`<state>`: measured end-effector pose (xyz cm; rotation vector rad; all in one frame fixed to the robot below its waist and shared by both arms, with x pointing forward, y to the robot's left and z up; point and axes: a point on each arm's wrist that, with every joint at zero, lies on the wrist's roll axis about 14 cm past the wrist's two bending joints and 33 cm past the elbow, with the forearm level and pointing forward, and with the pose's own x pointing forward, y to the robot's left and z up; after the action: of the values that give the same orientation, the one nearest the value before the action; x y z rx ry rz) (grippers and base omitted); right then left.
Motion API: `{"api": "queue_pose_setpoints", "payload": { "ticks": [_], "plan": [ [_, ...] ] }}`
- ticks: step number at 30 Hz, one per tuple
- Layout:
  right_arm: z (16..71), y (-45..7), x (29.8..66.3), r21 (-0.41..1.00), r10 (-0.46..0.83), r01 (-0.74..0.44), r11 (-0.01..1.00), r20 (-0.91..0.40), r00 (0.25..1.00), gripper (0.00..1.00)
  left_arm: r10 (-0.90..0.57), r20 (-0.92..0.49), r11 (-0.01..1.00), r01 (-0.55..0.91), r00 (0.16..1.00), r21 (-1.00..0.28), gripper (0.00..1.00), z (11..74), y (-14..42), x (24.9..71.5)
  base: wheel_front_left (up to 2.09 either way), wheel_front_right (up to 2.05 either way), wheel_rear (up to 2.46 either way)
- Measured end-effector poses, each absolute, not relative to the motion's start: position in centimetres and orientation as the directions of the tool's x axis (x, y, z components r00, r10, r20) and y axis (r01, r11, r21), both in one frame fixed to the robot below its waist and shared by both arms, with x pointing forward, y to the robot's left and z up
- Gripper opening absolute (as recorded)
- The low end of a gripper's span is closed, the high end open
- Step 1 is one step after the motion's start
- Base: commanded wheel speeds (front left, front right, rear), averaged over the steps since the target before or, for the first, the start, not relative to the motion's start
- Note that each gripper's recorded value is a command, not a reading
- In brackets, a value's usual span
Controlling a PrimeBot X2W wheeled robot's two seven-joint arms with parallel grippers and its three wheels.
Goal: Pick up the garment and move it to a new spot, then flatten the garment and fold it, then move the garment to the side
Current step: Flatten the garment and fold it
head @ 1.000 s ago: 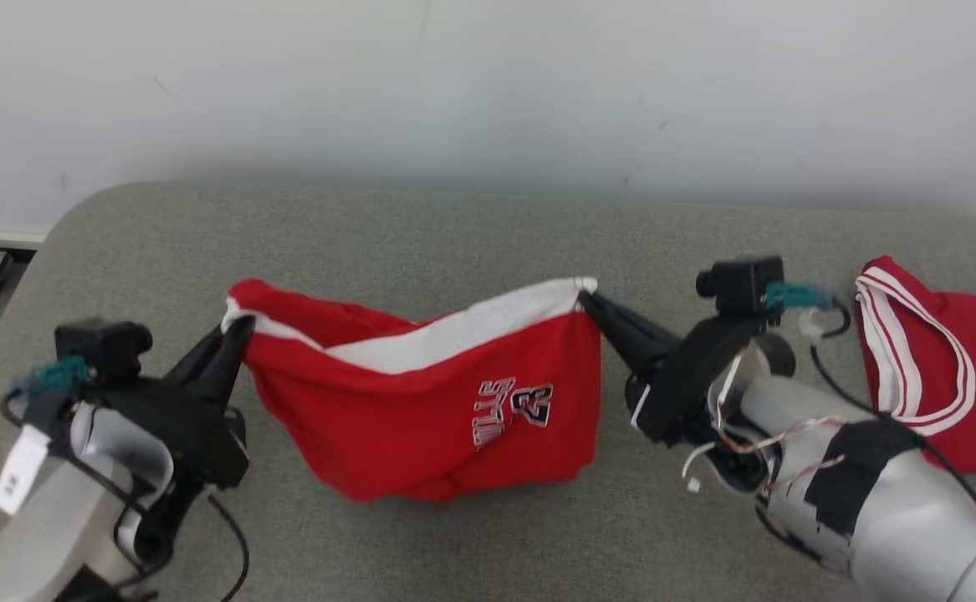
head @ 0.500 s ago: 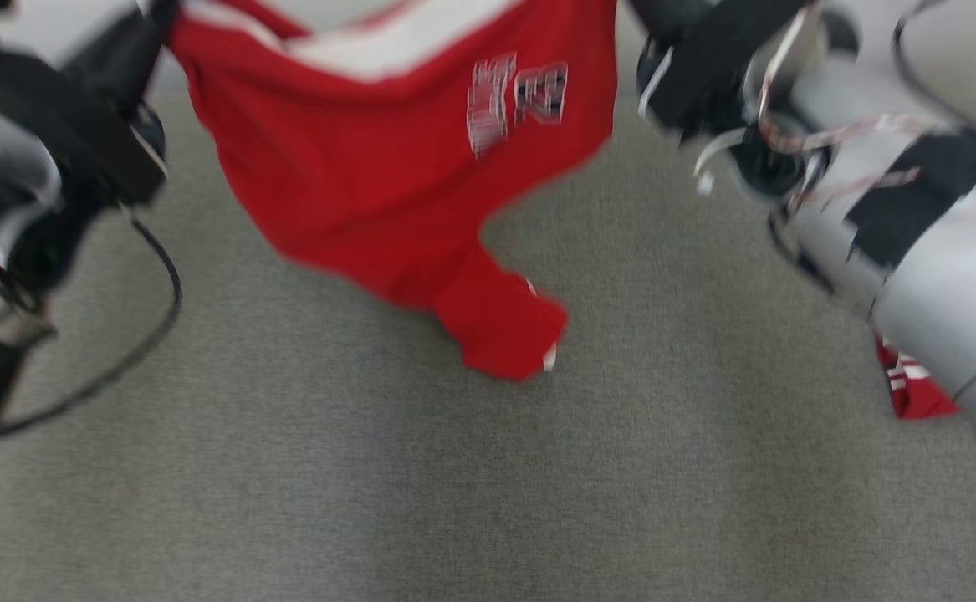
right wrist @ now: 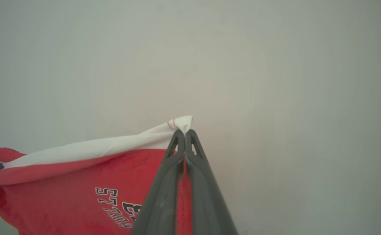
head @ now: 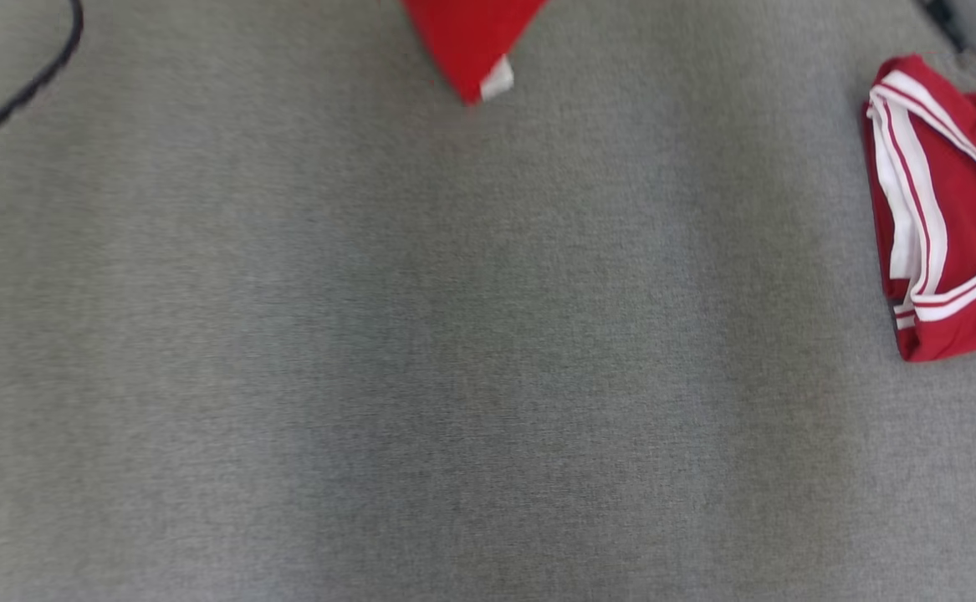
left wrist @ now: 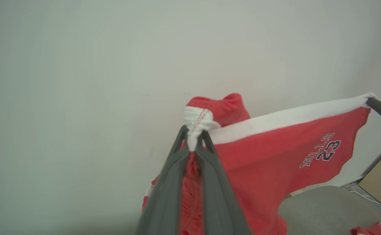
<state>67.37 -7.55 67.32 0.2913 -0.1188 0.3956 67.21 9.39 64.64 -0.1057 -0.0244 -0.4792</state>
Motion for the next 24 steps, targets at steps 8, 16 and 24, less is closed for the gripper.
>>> {"api": "queue_pose_setpoints", "payload": {
  "ticks": [8,16,24],
  "plan": [
    [72.2,-9.8,69.2,0.148,0.303,-0.353,0.924,0.279,0.911,0.0,-0.429,0.164,0.887,0.449,0.888,-0.111,0.0,67.9,7.6,70.1,0.0,0.0,0.0],
    [71.0,-8.6,70.5,0.095,0.354,-0.404,0.91,0.33,0.875,0.0,-0.407,0.239,0.884,0.446,0.881,-0.138,0.0,66.2,7.1,71.8,0.0,0.0,0.0],
    [63.6,-5.6,70.4,0.126,0.423,-0.466,0.876,0.264,0.867,0.0,-0.418,0.154,0.871,0.443,0.895,-0.211,0.0,58.7,6.7,72.0,0.0,0.0,0.0]
  ]
}}
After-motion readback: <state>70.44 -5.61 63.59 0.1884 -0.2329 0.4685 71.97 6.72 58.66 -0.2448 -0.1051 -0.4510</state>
